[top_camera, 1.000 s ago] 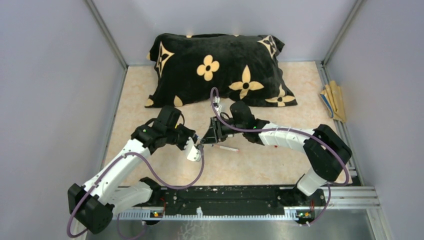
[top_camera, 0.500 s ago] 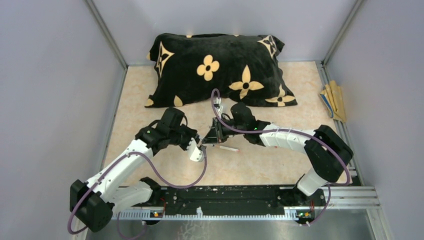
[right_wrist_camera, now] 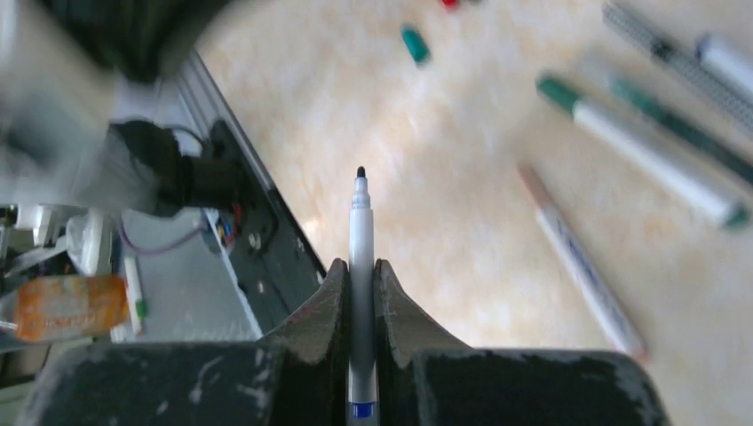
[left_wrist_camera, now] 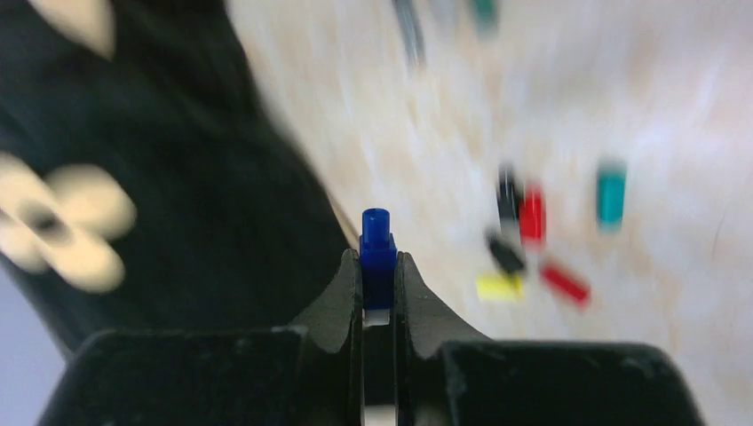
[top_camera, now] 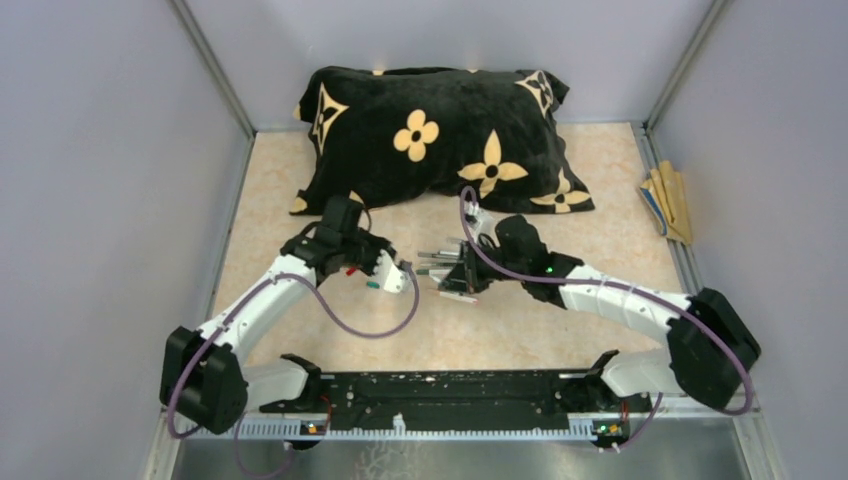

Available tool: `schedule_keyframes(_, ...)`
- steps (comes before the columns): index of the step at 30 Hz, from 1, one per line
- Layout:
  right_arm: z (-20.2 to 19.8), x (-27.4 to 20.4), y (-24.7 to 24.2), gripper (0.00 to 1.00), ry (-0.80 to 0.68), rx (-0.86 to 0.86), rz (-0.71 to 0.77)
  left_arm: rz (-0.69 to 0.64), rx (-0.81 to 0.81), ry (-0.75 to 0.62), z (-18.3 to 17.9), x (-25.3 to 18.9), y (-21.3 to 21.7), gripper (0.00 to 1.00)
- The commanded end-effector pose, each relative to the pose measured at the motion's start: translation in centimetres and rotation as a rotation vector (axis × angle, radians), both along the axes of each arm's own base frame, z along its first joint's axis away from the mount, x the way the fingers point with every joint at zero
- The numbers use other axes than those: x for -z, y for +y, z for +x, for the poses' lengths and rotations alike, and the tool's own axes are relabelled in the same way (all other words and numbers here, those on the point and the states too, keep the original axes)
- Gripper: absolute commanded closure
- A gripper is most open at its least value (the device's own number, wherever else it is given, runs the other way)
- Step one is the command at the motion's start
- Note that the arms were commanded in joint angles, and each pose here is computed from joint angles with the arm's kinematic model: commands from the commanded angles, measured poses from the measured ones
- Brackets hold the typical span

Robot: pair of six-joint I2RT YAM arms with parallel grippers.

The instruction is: Open the pen caps

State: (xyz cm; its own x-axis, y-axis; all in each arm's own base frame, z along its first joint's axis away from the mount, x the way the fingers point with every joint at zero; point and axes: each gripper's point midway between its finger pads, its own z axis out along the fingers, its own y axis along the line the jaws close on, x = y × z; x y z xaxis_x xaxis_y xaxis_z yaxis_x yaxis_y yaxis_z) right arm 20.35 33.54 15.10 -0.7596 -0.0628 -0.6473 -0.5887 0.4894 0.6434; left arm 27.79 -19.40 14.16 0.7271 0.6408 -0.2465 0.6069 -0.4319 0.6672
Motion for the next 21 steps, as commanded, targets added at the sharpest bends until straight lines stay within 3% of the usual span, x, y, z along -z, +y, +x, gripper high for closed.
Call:
schedule_keyframes(1,-4.1,3.0,-4.5,1.00,0.143,-0.040,-0.149,0.336,-0.358,-0.030,3.4,3.0,10.9,1.00)
schedule_keyframes(5,-4.0,2.7,-5.4,1.00,0.136,-0.011,-0.193,0.374,-0.400,-0.055,4.2,3.3,11.9,1.00)
schedule_keyframes(9,-2.4,2.2,-6.6,1.00,0.082,0.083,-0.238,0.316,-0.444,-0.010,4.6,3.2,11.3,1.00)
schedule_keyframes(15,2.0,2.3,-10.1,1.00,-0.003,0.369,-0.326,0.128,-0.519,0.258,3.7,4.0,7.8,1.00)
schedule_keyframes(21,4.8,3.1,-14.0,1.00,-0.024,0.609,-0.386,0.062,-0.553,0.450,3.3,6.9,5.3,0.97)
